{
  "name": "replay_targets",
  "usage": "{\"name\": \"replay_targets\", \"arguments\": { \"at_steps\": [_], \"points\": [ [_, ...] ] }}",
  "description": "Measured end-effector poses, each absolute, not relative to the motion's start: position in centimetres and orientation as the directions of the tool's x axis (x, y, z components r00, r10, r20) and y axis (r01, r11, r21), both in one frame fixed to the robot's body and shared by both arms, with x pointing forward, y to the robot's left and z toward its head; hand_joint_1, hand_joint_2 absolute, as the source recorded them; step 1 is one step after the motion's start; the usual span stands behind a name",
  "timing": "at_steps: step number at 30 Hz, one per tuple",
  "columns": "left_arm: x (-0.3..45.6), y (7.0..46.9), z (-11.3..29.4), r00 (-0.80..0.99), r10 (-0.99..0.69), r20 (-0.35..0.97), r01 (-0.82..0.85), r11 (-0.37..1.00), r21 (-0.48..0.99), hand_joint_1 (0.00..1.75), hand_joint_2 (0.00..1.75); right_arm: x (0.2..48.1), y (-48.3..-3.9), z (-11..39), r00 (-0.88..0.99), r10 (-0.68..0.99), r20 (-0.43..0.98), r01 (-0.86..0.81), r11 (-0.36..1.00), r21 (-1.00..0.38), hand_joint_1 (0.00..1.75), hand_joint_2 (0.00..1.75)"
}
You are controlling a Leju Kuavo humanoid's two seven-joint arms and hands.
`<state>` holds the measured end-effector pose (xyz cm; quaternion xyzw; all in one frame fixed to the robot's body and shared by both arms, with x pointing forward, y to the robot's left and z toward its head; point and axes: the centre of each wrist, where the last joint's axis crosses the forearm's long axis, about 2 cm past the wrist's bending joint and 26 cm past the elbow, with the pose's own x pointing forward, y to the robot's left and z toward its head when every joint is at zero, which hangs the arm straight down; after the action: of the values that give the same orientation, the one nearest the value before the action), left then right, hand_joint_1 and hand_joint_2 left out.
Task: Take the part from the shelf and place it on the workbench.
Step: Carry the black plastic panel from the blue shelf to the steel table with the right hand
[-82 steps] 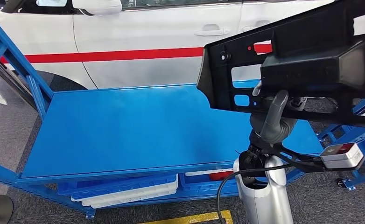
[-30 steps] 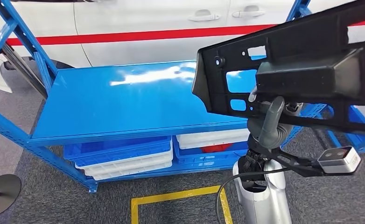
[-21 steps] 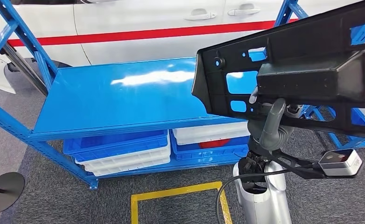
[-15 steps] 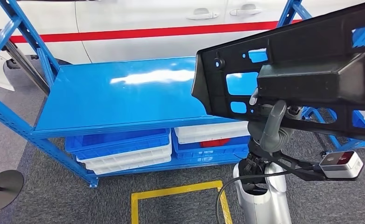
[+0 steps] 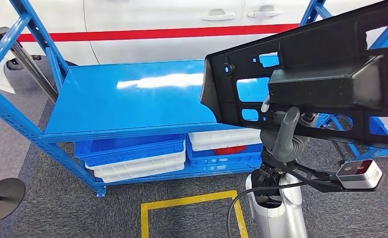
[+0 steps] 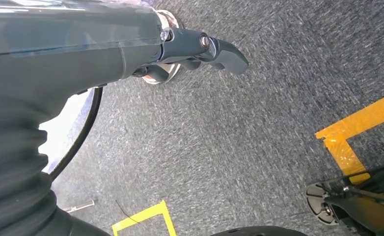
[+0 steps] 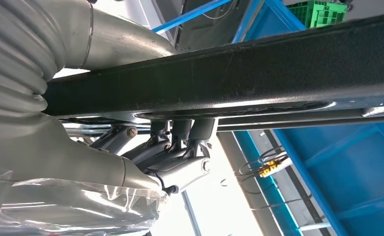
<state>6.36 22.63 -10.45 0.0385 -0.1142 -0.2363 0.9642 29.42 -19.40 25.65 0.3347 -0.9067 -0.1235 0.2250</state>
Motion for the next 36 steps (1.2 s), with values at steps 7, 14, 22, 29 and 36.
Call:
{"name": "replay_targets", "arguments": {
  "at_steps": [7, 14, 22, 29, 36],
  "points": [
    [6.3, 22.7, -10.5, 0.87, -0.453, 0.194, 0.436, 0.891, 0.124, 0.0, 1.75, 29.2, -18.6, 26.3, -0.666, -0.666, 0.335, -0.552, 0.743, 0.38, 1.75, 1.75],
    [6.1, 22.6, -10.5, 0.867, -0.462, 0.188, 0.447, 0.887, 0.117, 0.0, 1.75, 28.9, -18.7, 26.6, -0.681, -0.646, 0.347, -0.524, 0.759, 0.386, 1.75, 1.75],
    [5.9, 22.6, -10.5, 0.86, -0.478, 0.179, 0.464, 0.878, 0.12, 0.0, 1.75, 28.1, -19.1, 26.6, -0.701, -0.632, 0.329, -0.492, 0.763, 0.418, 1.75, 1.75],
    [5.7, 22.4, -10.5, 0.861, -0.477, 0.176, 0.46, 0.878, 0.13, 0.0, 1.75, 27.8, -19.8, 25.7, -0.71, -0.625, 0.324, -0.484, 0.768, 0.42, 1.75, 1.75],
    [5.9, 22.0, -10.4, 0.866, -0.465, 0.184, 0.447, 0.884, 0.135, 0.0, 1.75, 27.7, -20.1, 25.1, -0.73, -0.6, 0.328, -0.459, 0.786, 0.414, 1.75, 1.75]
  ]
}}
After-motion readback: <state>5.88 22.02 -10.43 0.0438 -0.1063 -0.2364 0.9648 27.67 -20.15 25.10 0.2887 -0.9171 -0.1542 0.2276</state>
